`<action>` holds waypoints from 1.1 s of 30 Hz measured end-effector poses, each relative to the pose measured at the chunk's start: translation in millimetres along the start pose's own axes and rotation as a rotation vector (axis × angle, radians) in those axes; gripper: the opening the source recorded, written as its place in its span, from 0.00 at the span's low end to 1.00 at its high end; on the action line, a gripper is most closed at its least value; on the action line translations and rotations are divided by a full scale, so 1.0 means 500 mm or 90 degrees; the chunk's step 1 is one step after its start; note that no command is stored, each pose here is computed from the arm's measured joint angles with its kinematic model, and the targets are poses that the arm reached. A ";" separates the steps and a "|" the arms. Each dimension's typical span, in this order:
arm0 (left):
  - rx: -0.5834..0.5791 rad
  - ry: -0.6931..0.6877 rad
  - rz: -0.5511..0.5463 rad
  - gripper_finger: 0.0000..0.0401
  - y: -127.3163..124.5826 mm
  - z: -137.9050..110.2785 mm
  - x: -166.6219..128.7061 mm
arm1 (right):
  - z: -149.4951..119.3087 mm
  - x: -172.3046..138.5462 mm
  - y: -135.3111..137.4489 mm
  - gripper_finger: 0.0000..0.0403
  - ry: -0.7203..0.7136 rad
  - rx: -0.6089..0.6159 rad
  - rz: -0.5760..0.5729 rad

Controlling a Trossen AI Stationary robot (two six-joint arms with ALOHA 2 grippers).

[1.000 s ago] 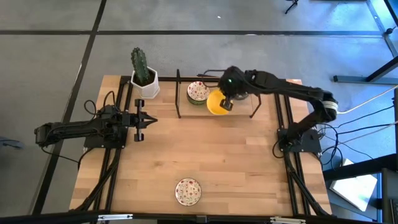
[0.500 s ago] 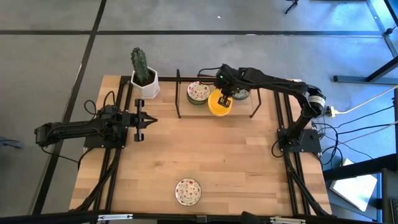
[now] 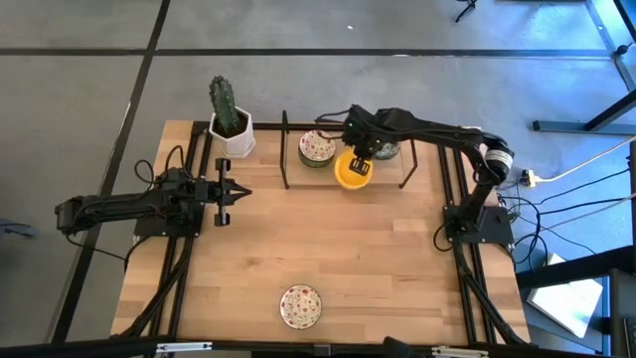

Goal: Pick & Place Mini bowls
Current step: Stack the yellow bowl on top of the yellow bowl on the shelf, then stack the white bowl on top of the white bowl on the shelf

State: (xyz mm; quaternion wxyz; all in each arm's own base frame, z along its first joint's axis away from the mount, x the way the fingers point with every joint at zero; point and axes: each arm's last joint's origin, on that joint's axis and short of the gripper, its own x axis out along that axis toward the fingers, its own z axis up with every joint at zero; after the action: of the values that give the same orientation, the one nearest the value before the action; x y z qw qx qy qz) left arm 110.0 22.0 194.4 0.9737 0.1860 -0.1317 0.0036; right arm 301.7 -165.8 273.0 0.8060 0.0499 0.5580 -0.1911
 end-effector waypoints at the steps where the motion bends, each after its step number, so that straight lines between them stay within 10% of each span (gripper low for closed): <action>1: 0.000 0.000 0.000 0.01 0.000 0.000 0.000 | 0.000 0.004 0.000 0.07 0.003 0.000 0.001; 22: 0.000 0.001 0.000 0.01 0.000 0.000 0.000 | 0.034 -0.140 0.023 0.27 -0.072 -0.015 -0.005; 33: -0.002 0.008 -0.002 0.01 -0.001 -0.002 0.000 | -0.116 -0.341 0.160 0.05 -0.596 -0.196 0.300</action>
State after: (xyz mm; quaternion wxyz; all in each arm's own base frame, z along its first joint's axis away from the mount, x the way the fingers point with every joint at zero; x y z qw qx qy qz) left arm 110.4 22.0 193.2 0.9747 0.1847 -0.1256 0.0027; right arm 227.9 -32.0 397.6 0.9873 -0.0353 0.1345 0.0769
